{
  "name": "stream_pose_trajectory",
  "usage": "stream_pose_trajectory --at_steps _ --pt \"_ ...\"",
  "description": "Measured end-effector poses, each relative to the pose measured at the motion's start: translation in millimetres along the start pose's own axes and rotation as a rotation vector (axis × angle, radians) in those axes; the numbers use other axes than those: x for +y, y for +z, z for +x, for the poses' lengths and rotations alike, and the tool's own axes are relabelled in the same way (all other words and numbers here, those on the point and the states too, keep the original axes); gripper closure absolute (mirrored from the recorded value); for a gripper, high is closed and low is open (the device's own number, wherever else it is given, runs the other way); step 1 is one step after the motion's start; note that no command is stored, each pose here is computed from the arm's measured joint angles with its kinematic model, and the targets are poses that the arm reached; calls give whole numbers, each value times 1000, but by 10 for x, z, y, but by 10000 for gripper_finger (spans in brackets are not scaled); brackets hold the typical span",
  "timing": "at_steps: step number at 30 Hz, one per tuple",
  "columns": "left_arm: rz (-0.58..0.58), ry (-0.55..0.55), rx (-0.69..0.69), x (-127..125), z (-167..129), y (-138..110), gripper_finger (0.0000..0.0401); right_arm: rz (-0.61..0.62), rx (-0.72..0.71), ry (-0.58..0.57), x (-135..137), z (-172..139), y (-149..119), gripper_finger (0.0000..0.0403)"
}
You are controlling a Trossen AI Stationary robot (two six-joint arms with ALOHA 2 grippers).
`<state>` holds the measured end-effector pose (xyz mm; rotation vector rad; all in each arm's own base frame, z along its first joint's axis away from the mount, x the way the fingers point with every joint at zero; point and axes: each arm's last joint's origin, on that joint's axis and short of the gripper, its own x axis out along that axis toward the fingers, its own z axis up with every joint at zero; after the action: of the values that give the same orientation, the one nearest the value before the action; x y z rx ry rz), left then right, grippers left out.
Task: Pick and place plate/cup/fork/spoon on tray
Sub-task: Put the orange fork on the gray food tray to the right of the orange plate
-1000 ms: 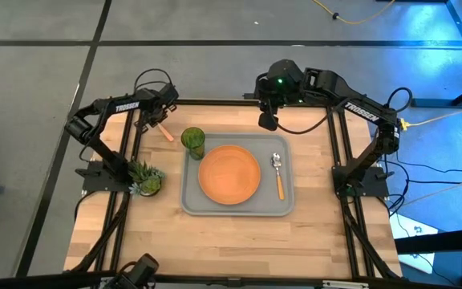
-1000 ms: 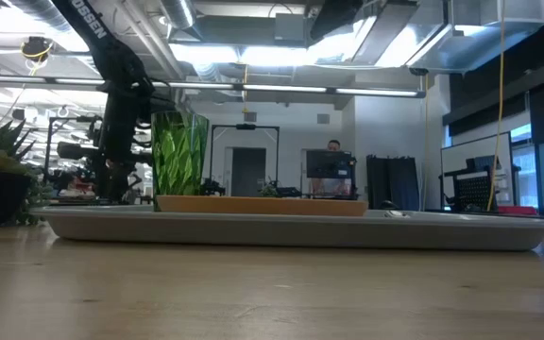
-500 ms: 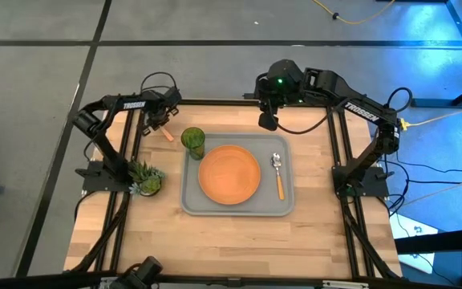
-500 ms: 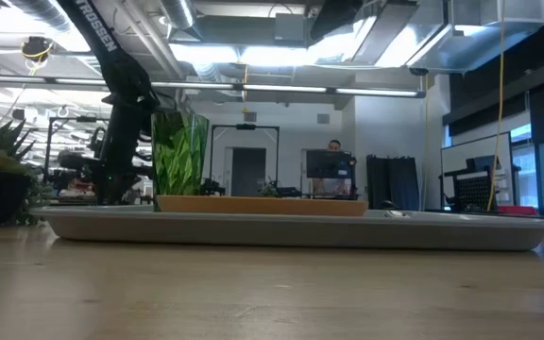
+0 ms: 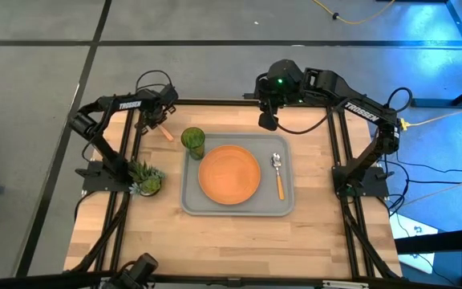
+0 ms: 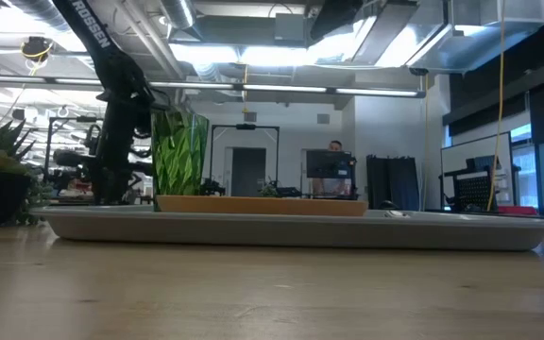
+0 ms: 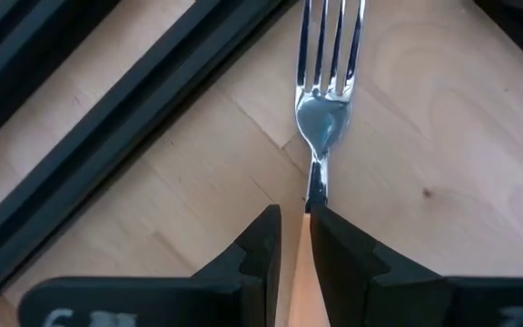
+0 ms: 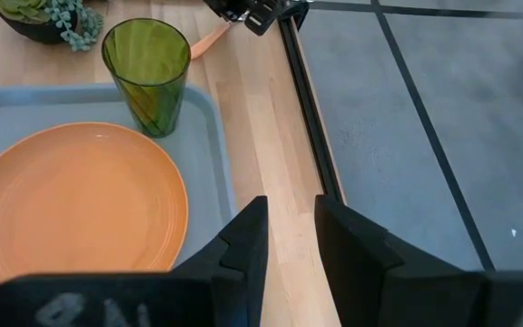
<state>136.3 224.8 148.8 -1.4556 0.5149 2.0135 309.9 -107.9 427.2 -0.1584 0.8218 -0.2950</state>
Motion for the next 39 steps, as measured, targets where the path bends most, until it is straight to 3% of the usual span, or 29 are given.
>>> stream_pose_trajectory --at_steps 9,39 --pt "27 -32 -16 -32 -5 9 344 0 0 -1 -1 0 0 304" --pt "53 6 -6 -41 90 16 344 2 0 0 -1 0 0 304"
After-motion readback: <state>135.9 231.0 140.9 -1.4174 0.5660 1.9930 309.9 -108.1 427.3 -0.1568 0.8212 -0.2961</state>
